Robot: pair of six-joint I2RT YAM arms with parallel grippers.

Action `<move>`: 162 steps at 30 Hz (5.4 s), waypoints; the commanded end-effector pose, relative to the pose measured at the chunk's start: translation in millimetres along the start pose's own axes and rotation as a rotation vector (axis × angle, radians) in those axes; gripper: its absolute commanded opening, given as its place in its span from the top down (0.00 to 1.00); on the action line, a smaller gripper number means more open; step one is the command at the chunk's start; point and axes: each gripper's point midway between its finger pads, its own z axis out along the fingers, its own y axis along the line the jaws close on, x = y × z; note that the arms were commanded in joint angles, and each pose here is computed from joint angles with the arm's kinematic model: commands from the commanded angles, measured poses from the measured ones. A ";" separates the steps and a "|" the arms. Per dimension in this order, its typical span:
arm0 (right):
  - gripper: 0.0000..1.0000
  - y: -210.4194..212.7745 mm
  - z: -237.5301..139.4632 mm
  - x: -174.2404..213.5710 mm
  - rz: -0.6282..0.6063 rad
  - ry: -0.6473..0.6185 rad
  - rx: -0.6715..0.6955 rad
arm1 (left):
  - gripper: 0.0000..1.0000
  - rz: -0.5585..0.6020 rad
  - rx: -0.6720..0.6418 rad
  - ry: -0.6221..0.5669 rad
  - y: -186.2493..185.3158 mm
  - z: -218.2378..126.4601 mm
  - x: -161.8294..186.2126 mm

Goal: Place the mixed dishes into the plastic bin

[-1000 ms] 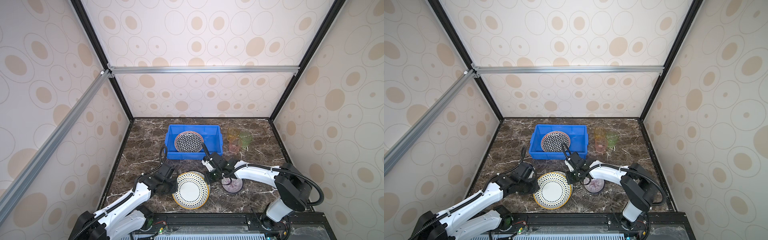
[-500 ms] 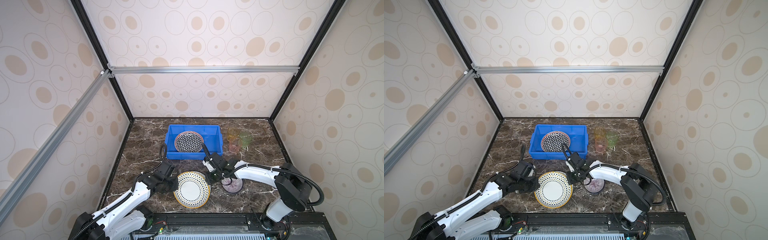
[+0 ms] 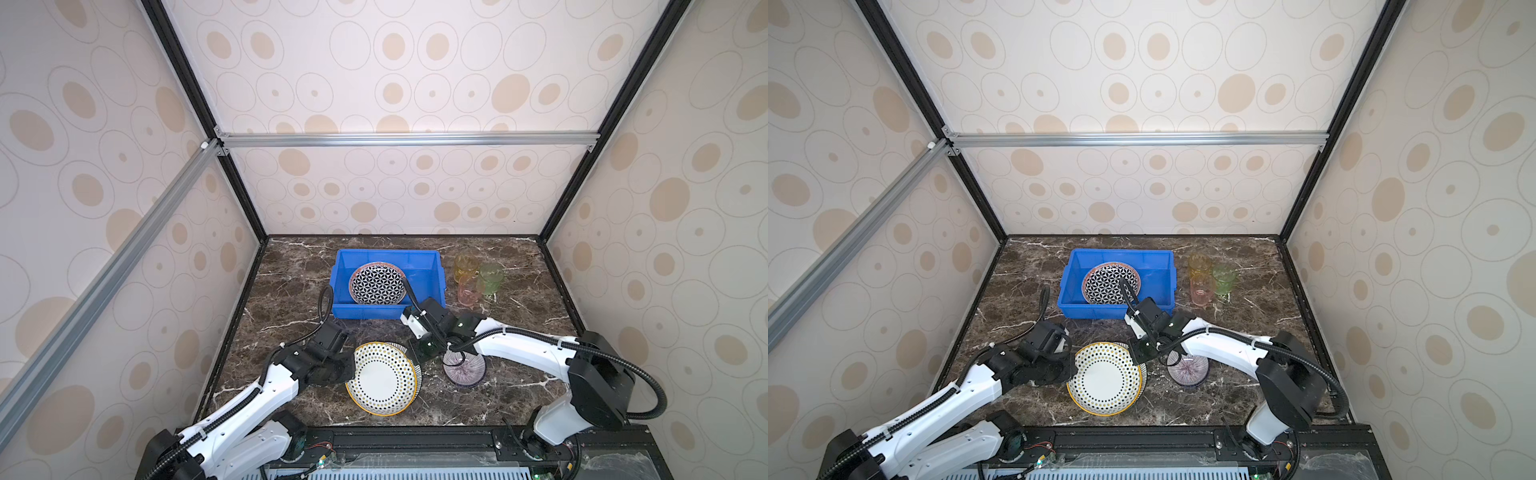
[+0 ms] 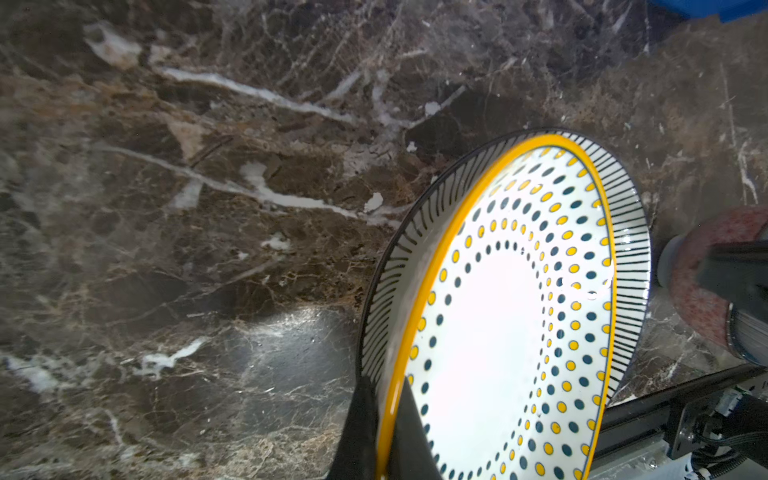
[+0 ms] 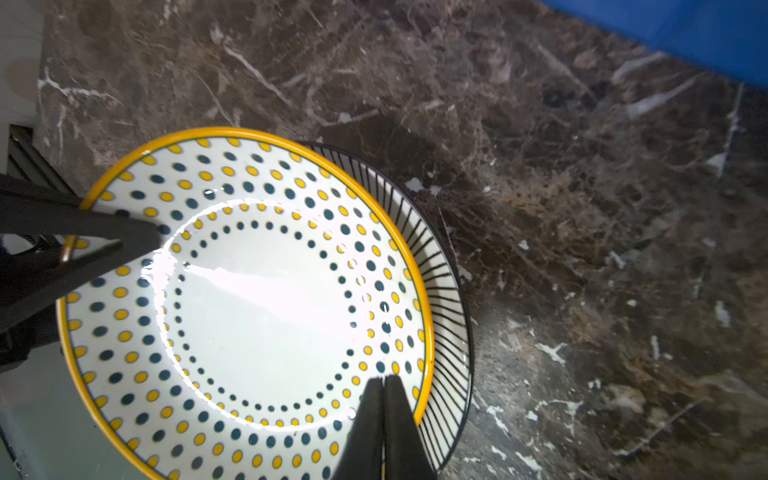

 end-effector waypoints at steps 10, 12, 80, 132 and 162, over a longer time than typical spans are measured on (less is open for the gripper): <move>0.92 8.9 -40.9 -21.6 -0.063 -0.110 0.031 | 1.00 0.064 0.065 -0.120 -23.3 -37.2 -27.2; 0.92 11.4 -49.6 -26.2 -0.075 -0.135 0.031 | 1.00 0.059 0.095 -0.159 -28.5 -44.7 -32.7; 0.80 -78.4 -180.1 -116.6 0.121 -0.526 0.082 | 1.00 0.126 0.259 -0.501 -116.8 -125.2 -233.1; 0.57 -104.4 -158.6 -143.4 0.206 -0.447 0.080 | 1.00 0.091 0.154 -0.398 -61.7 -25.2 -353.7; 0.56 -103.1 -141.6 -147.9 0.222 -0.404 0.033 | 1.00 0.045 0.088 -0.306 -31.0 37.9 -332.1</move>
